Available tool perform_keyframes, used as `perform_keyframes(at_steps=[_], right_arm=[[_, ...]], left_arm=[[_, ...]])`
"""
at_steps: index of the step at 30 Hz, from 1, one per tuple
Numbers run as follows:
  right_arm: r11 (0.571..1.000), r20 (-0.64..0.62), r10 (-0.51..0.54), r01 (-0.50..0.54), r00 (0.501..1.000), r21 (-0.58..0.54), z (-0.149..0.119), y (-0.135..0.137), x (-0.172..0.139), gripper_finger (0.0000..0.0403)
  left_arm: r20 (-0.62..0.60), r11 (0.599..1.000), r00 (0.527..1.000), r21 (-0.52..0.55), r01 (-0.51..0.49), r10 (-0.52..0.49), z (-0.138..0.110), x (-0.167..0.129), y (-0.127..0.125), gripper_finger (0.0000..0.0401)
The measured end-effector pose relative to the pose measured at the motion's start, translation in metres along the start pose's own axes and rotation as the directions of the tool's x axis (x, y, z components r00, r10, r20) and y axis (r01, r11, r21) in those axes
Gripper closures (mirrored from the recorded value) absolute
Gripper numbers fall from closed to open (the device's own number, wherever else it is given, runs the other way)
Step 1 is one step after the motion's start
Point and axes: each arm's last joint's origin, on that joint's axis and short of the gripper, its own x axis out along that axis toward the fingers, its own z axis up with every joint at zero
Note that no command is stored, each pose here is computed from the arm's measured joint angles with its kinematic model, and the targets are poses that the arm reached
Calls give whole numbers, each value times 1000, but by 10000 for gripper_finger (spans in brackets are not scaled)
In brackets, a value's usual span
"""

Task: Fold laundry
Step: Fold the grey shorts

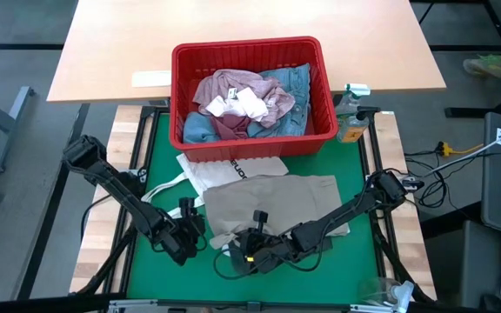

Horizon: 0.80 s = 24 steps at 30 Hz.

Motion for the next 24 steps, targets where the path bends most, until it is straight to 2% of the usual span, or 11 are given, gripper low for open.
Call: perform_keyframes(at_steps=[5, 11, 19, 24], right_arm=[[1000, 0, 0, 0, 1000, 0, 0, 0, 0, 384], [1000, 1, 0, 0, 1000, 0, 0, 0, 0, 384], [1000, 1, 1, -1, 1000, 1, 1, 0, -1, 384], [1000, 2, 1, -1, 1000, 1, 1, 0, -1, 384]], left_arm=[[38, 998, 999, 66, -4, 2, 8, 5, 3, 164], [35, 995, 999, 96, -23, 19, 12, 10, 10, 167], [-19, 993, 1000, 120, 16, -14, -5, 18, 10, 168], [39, 995, 999, 101, -2, -2, -12, 25, 9, 169]])
